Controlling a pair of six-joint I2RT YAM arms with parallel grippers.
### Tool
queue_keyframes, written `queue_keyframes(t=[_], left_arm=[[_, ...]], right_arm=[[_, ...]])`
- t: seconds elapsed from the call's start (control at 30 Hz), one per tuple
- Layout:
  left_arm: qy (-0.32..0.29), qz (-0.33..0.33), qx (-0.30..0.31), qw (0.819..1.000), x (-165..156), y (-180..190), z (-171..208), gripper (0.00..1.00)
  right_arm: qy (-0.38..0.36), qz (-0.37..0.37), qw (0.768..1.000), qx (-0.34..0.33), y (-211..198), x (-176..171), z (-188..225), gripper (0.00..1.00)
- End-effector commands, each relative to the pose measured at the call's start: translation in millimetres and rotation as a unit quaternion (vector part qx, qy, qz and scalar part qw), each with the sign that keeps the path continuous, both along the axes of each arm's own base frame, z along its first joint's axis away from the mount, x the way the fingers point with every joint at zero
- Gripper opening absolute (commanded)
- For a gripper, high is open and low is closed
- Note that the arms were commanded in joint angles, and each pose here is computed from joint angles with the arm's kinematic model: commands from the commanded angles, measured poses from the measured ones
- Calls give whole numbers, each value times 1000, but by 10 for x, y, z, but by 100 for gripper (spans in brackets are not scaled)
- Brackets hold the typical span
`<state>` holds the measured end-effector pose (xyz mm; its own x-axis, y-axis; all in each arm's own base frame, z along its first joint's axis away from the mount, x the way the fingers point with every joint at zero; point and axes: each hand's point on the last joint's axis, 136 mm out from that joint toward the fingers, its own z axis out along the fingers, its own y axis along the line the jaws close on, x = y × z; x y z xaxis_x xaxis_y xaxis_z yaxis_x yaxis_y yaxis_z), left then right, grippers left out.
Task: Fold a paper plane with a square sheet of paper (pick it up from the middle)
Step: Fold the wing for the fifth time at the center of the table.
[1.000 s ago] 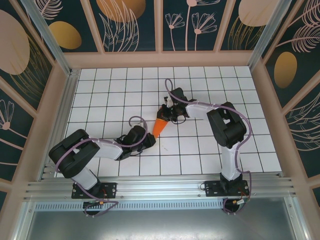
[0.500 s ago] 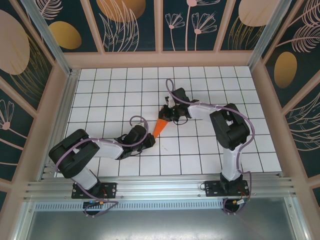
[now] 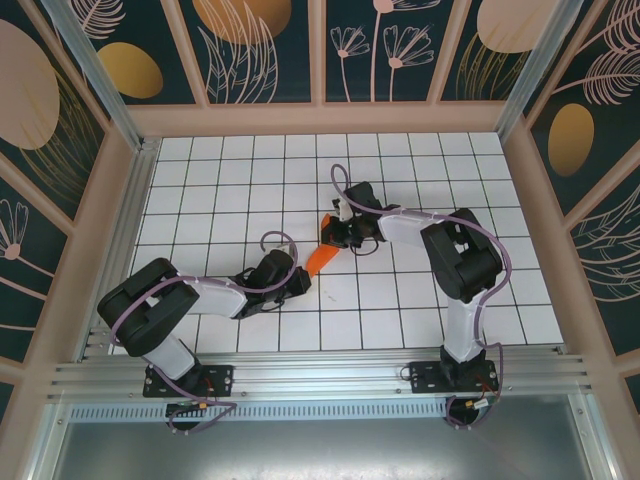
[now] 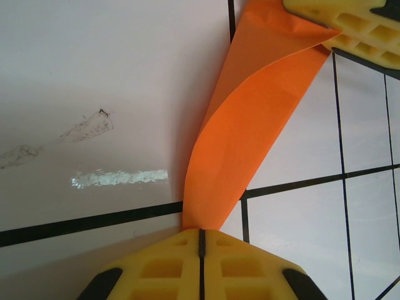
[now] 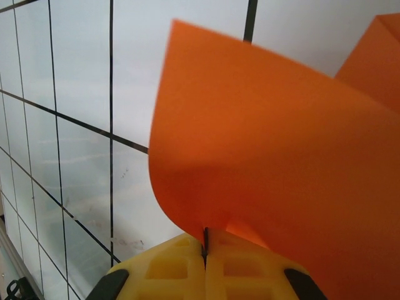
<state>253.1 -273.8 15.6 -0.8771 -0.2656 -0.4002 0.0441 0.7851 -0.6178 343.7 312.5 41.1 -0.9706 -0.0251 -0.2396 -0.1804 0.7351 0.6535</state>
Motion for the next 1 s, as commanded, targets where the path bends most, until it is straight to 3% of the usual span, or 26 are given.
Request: queue_keyframes(t=[0.0, 0.27, 0.5, 0.67, 0.97], left_arm=[[5, -9, 23, 1000, -25, 20, -49, 10], [2, -11, 28, 1000, -8, 16, -12, 12], [-36, -10, 7, 999, 63, -17, 395, 31], [-41, -19, 36, 998, 76, 17, 352, 41], [-16, -38, 50, 998, 98, -96, 124, 38]], right_arm=[[-21, 5, 1000, 1, -17, 9, 87, 7], [-26, 1, 1000, 14, -28, -27, 132, 8], [-31, -3, 998, 46, 15, -58, 222, 8], [-34, -3, 998, 54, 31, -45, 279, 8], [-31, -4, 998, 60, 53, -40, 296, 8]])
